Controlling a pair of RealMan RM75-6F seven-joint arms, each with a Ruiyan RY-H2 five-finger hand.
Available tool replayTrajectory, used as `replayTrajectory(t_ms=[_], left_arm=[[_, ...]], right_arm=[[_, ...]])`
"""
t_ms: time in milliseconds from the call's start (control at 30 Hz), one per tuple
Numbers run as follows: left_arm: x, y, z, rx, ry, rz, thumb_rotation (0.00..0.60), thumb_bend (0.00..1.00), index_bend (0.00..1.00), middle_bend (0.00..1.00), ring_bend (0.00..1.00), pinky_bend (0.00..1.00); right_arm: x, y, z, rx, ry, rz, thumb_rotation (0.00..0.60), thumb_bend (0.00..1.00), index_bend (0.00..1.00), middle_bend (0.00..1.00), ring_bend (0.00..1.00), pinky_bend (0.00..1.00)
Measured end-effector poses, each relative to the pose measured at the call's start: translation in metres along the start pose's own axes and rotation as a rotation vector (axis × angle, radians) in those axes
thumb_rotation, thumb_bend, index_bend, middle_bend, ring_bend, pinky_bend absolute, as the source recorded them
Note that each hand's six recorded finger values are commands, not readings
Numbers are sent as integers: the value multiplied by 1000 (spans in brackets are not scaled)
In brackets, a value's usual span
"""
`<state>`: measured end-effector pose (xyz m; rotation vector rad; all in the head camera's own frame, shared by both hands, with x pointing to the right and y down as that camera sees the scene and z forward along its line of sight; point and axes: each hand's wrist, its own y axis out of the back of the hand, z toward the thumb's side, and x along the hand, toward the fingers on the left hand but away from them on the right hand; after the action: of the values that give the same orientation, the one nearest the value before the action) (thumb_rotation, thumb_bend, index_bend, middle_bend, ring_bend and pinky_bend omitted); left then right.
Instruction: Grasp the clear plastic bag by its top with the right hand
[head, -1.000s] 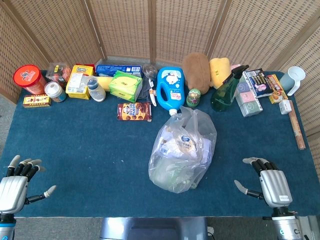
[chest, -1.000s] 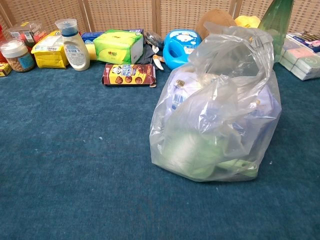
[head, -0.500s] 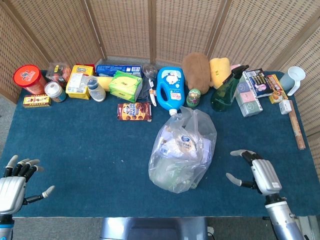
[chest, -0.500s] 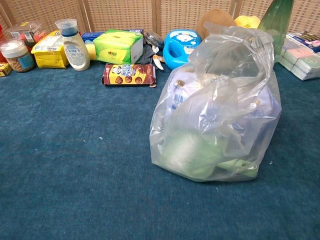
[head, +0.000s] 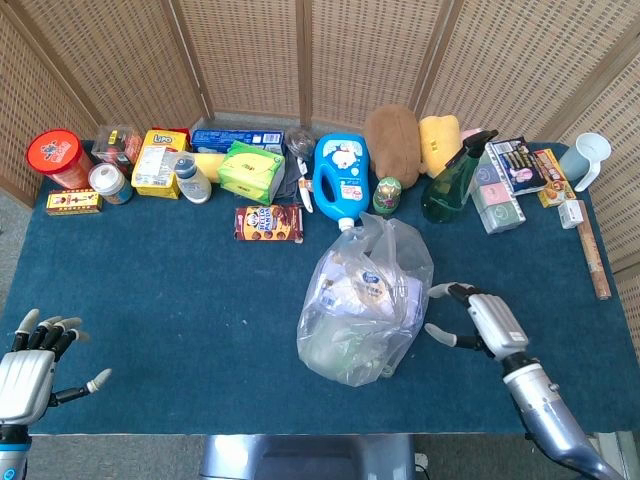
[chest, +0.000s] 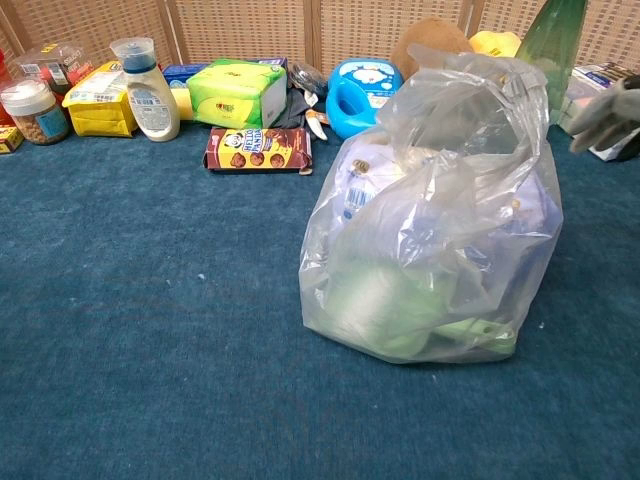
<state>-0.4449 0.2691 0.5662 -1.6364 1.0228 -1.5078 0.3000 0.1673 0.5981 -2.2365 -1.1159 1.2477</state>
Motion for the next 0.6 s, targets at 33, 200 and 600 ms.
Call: replayTrajectory(t_ms=[33,200,600], left_arm=[[0,0,-1,1,3,-1,78,139,368,267,183,39],[0,-3,-7,0,18,-8,74,140,368,266,183,39],[0,-13,-23,-15,51,-28,74,140,368,266,184,39]], right_arm=[[-3,-2,1,-2,2,8,115,200,293,306,257,250],[-19,-14,21,-40,43,59,109,197,292,306,257,250],[-52,-38,86,-274,137,195,114,194,293,313,261,250]])
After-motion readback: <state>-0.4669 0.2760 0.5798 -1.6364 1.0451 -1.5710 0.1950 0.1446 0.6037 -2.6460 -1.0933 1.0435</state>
